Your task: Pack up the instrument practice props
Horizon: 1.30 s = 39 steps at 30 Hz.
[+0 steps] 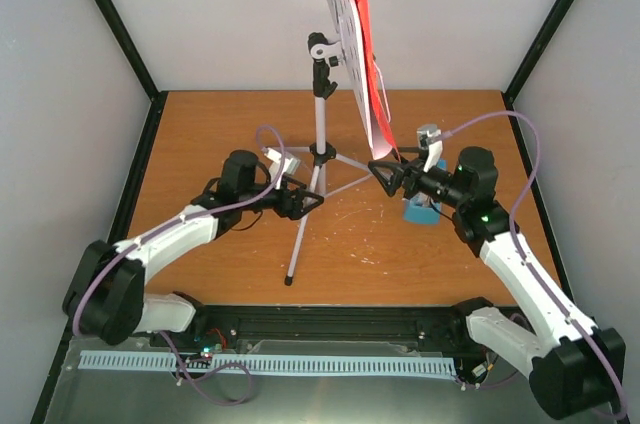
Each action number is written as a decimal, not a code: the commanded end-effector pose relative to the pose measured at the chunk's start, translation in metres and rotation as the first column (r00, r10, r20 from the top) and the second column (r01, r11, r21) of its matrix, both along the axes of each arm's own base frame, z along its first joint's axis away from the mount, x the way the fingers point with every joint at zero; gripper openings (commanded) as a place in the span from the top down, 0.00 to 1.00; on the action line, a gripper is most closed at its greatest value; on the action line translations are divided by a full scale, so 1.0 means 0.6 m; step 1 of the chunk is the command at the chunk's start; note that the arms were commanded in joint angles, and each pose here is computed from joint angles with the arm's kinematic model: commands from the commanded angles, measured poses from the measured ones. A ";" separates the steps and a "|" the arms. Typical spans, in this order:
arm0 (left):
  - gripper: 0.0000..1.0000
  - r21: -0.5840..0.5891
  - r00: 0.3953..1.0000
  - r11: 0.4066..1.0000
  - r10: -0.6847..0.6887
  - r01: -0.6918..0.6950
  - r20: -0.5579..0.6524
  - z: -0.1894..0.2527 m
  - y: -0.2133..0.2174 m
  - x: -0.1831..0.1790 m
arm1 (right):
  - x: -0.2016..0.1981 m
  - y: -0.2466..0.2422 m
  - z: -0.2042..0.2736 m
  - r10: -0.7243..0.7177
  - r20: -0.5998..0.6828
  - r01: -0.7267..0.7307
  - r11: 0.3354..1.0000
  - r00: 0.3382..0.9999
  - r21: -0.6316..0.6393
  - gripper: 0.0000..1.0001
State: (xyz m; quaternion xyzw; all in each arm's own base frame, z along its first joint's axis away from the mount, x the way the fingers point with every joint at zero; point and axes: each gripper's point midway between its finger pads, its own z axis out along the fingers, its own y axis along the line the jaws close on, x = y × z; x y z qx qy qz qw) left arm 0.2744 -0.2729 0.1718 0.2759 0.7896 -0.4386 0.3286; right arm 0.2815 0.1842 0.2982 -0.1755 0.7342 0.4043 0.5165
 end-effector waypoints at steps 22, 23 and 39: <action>0.01 -0.045 0.638 0.752 0.588 -0.658 0.497 0.304 0.320 0.132 | 0.077 0.229 0.085 0.515 0.212 -0.518 0.854 0.830 -0.048 0.17; 0.01 -0.037 0.617 0.735 0.595 -0.677 0.514 0.292 0.328 0.130 | 0.079 0.235 0.080 0.524 0.207 -0.526 0.849 0.826 -0.052 0.21; 0.01 0.016 0.593 0.698 0.596 -0.716 0.542 0.230 0.345 0.142 | 0.069 0.272 0.082 0.494 0.322 -0.495 0.865 0.807 -0.085 0.88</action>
